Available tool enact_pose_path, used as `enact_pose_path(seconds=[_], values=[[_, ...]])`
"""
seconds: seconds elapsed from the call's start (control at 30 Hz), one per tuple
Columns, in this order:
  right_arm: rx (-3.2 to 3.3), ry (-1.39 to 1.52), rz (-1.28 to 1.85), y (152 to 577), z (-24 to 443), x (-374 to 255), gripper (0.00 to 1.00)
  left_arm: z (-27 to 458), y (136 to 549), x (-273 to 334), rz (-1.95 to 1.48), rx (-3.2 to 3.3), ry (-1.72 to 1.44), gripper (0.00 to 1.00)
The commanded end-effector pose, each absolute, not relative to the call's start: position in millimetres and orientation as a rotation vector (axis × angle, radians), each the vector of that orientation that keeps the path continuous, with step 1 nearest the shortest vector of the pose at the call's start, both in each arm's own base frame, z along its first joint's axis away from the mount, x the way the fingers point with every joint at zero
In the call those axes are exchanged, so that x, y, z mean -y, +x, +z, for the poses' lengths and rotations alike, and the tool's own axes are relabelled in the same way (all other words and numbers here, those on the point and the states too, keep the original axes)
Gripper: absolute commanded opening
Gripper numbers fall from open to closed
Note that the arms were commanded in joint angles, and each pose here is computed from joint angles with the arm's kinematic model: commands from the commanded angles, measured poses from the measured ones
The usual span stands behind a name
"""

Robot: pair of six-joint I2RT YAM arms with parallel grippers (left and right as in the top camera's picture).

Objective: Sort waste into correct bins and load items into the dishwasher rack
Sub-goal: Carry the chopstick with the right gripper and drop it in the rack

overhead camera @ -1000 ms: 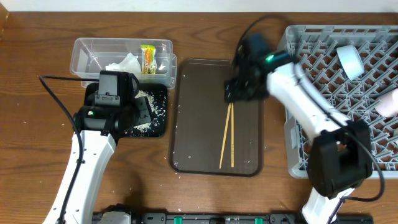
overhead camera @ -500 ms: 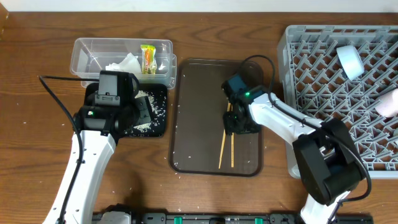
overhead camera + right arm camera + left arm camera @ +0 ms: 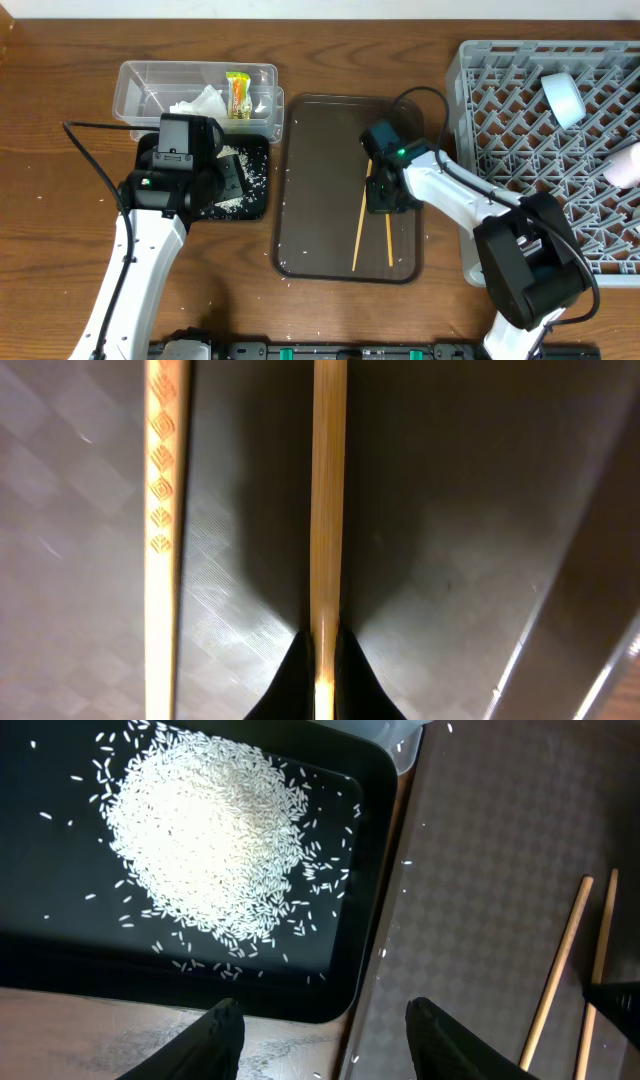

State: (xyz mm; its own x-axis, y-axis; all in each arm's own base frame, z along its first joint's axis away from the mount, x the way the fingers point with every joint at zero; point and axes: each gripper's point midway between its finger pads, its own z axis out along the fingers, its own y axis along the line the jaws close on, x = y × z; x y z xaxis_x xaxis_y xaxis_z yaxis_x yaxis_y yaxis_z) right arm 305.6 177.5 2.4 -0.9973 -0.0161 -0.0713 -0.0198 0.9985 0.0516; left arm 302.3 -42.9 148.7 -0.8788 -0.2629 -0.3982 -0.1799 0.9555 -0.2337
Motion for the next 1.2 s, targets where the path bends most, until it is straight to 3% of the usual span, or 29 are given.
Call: enact_pose_path(seconds=[0.0, 0.27, 0.4, 0.67, 1.0, 1.17], values=[[-3.009, -0.061, 0.132, 338.4, 22.1, -177.6, 0.01, 148.3, 303.7, 40.1, -0.244, -2.671, -0.317, 0.56], [-2.870, -0.143, 0.137, 399.3, 126.5, -133.4, 0.01, 148.3, 303.7, 40.1, -0.244, -2.671, -0.316, 0.63], [-2.839, -0.129, 0.103, 414.6, 152.4, -91.6, 0.01, 148.3, 303.7, 40.1, -0.244, -2.671, -0.316, 0.63], [-2.960, 0.092, 0.061, 396.6, 129.1, -9.9, 0.01, 148.3, 303.7, 40.1, -0.244, -2.671, -0.317, 0.63], [-2.998, 0.071, 0.049, 382.6, 72.4, -0.2, 0.01, 148.3, 303.7, 40.1, -0.244, -2.671, -0.317, 0.63], [-2.948, 0.069, 0.048, 394.9, 78.0, 0.1, 0.17, 148.3, 303.7, 40.1, -0.244, -2.671, -0.317, 0.63]])
